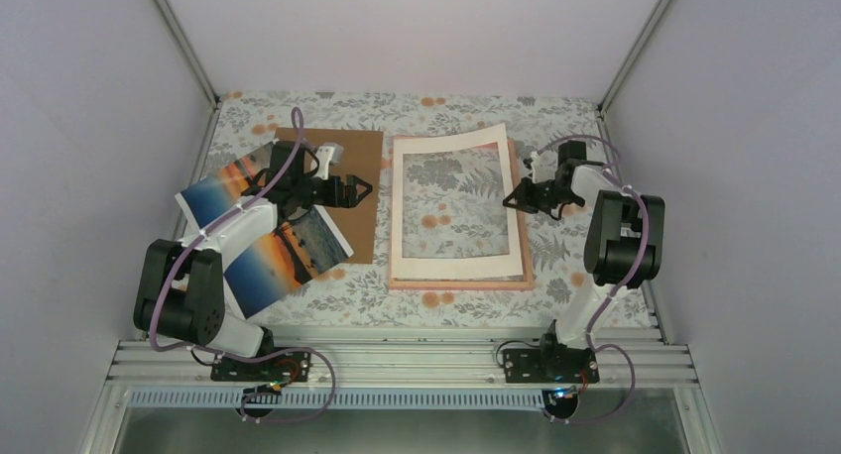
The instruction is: Put the photo into the frame
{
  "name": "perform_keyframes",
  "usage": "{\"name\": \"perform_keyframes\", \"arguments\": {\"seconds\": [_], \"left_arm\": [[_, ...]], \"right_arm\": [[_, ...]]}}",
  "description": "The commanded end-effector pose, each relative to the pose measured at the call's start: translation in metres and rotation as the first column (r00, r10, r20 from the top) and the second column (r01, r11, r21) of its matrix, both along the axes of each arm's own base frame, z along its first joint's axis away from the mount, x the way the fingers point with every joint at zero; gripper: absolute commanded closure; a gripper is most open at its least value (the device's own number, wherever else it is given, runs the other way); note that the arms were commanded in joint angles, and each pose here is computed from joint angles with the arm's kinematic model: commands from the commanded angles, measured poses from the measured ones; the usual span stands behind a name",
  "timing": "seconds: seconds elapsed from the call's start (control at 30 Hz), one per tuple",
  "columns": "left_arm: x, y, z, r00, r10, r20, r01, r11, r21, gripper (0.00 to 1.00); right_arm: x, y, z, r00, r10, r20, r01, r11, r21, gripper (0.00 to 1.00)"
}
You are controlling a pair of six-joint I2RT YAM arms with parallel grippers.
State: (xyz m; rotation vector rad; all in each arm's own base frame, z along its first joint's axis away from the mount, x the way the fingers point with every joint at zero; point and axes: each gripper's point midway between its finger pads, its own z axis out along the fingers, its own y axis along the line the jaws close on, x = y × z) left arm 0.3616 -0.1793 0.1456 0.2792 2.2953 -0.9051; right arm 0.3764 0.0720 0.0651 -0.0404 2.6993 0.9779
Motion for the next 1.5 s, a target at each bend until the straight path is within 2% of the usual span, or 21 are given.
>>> {"name": "perform_keyframes", "arguments": {"seconds": [0.0,0.77,1.47], "left_arm": [[0.005,-0.003,0.008,1.0,-0.01,0.023,0.011,1.0,-0.013,0.0],[0.007,-0.003,0.003,1.0,-0.009,0.004,0.009,1.0,-0.014,0.0],[0.008,-0.005,-0.005,1.0,-0.011,-0.022,0.011,1.0,-0.015,0.0]], "right_arm": [[0.003,-0.01,0.0,1.0,0.01,0.017,-0.009,0.999,-0.036,0.96],[0.005,-0.023,-0.003,0.999,-0.03,0.024,0.032,0.996,-0.086,0.96],[-0.01,-0.001,0.002,0.999,0.01,-0.034,-0.009,0.999,0.04,0.96]]}}
